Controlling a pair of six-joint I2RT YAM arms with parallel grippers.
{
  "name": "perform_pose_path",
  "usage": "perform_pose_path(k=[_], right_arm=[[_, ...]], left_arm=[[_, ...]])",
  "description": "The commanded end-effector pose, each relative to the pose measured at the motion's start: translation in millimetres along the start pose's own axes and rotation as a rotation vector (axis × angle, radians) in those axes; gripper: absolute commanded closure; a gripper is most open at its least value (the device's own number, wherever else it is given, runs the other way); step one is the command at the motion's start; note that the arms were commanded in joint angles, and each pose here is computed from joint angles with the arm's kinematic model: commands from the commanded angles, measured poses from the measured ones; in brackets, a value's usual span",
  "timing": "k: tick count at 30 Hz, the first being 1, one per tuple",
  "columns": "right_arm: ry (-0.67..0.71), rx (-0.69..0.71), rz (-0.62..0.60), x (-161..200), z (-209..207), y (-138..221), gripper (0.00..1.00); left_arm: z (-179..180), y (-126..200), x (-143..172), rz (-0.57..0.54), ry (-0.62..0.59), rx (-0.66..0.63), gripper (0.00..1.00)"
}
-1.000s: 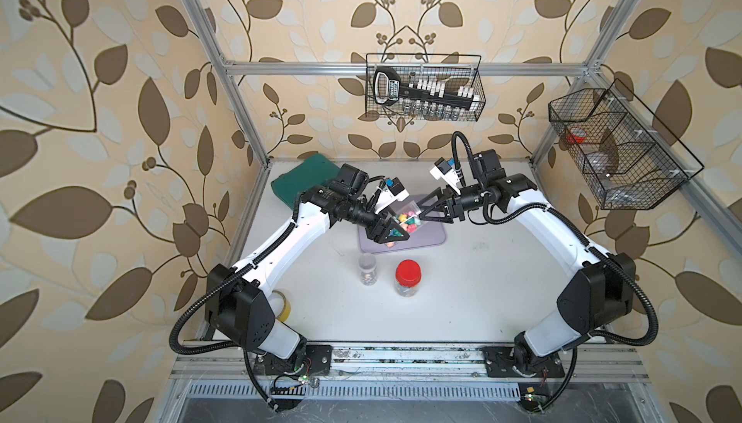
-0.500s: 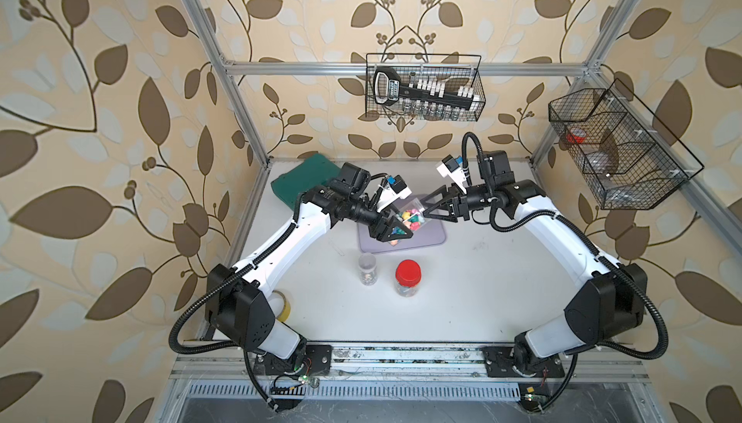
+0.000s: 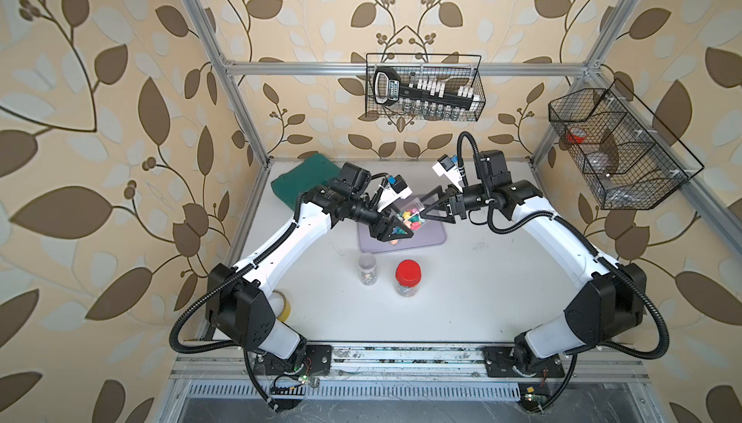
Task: Pour the candies out of the jar
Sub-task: Unscrew the lid from the jar.
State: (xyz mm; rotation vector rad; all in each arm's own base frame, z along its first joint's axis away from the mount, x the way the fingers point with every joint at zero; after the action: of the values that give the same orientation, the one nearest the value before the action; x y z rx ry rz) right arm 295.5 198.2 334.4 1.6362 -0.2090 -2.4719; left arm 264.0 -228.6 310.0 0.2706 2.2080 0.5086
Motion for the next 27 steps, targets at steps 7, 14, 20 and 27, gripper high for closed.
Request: perform_pose_path(k=[7,14,20,27], right_arm=[[-0.255,0.143,-0.03,-22,-18,28,0.11],[-0.498,0.249,0.061,-11,-34,49,0.1],[-0.5,0.197,0.126,-5,-33,26,0.07],[-0.533,0.164,0.197,11,-40,4,0.09]], left_arm=[[-3,11,-18,-0.046,-0.118,-0.09,0.39],[1,13,-18,-0.018,-0.21,-0.268,0.4],[0,8,-12,0.041,-0.257,-0.336,0.4],[-2,8,-11,0.044,-0.266,-0.333,0.4]])
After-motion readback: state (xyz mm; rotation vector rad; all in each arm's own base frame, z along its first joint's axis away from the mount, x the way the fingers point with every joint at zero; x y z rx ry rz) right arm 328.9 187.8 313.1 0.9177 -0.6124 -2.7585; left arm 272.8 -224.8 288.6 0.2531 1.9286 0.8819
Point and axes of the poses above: each gripper's point midway between its finger pads, its own y axis back along the fingers, its own z axis along the line the jaws close on, x = y × z, the point moved 7 cm from there along y, back along the fingers, and after that the axes turned 15 degrees about y, right-handed, at the moved point
